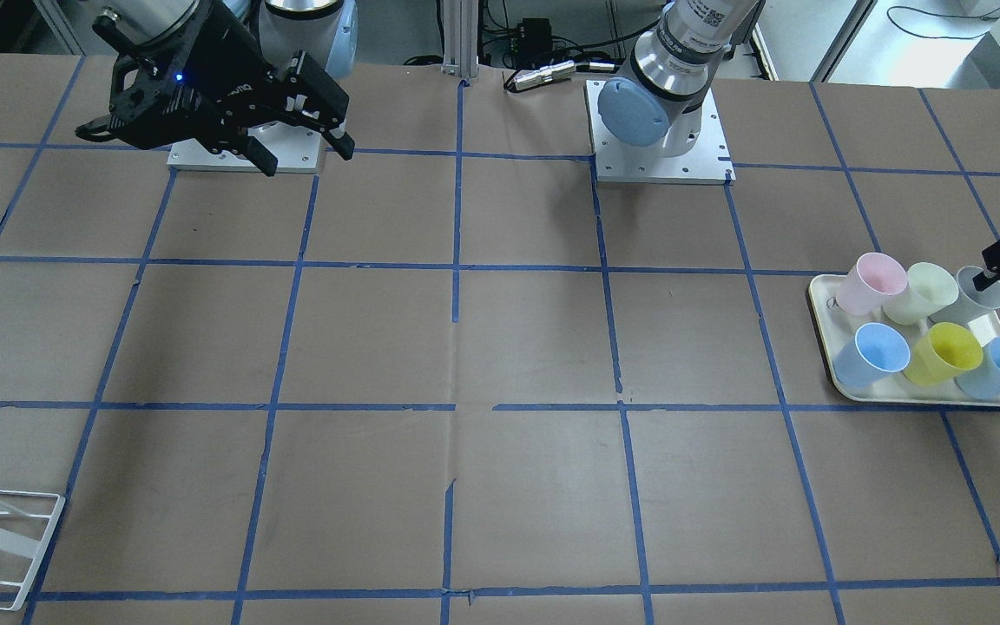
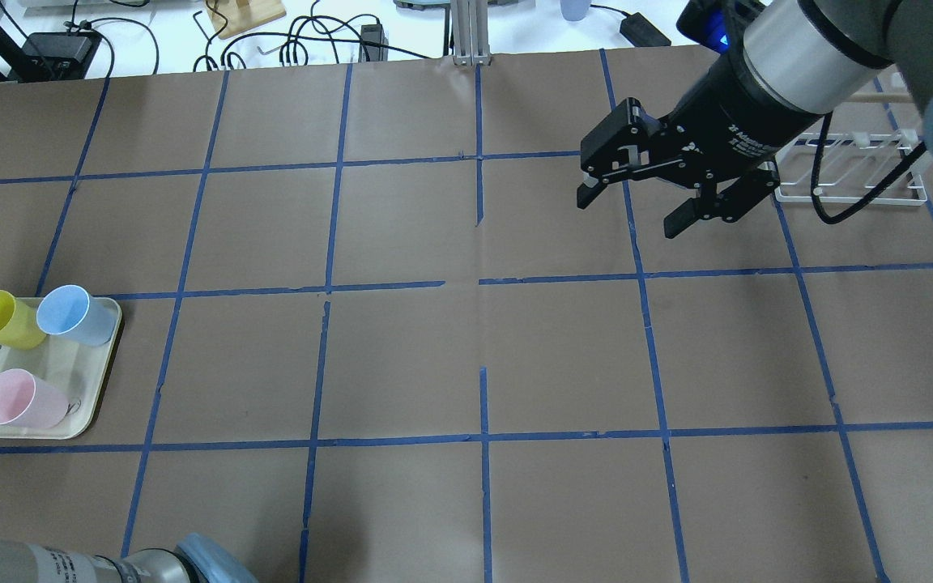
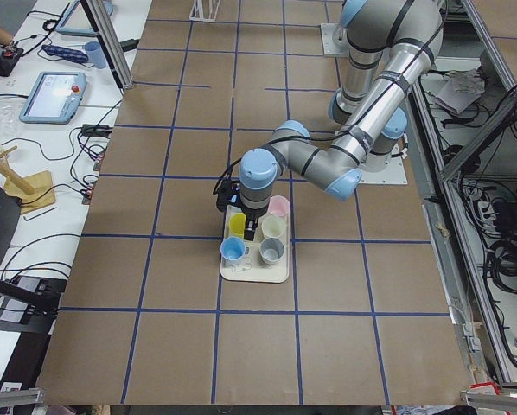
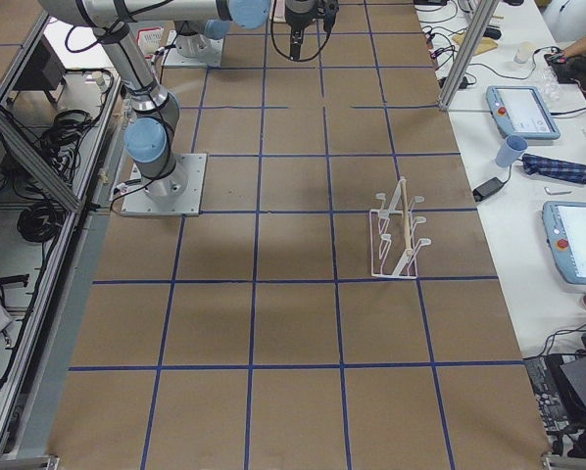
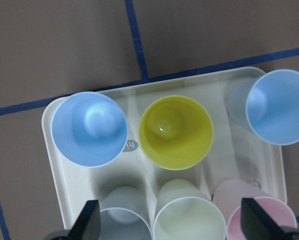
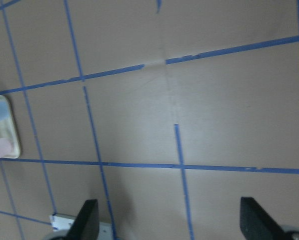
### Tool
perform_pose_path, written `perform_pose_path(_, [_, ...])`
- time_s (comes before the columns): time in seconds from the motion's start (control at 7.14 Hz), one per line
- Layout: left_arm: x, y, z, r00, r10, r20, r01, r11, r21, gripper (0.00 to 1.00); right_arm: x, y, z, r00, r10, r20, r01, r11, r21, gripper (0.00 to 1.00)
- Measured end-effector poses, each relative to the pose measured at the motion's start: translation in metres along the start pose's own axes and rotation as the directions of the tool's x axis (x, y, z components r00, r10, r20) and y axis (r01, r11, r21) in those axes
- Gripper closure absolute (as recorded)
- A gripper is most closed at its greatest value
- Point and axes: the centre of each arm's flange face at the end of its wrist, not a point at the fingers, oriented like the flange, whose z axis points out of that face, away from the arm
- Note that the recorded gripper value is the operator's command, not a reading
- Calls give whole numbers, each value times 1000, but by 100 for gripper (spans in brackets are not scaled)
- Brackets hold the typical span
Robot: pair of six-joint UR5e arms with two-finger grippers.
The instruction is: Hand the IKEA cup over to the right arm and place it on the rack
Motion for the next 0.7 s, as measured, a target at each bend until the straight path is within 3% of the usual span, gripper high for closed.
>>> perform_pose_path(0.14, [5, 6, 10, 998, -59, -33, 58, 998, -20, 0, -10, -3, 3, 992, 7, 124, -5, 1000, -19, 0])
perform_pose_path(0.42, [-1, 12, 21, 997, -76, -28, 75, 997, -19, 0, -21, -16, 9, 948, -10, 319, 22, 999, -34, 0])
perform_pose_path(0.7, [-32, 23, 22, 1000, -11, 14, 10, 1000, 17, 0, -21, -28, 23, 870, -14, 492, 44, 998, -49, 0])
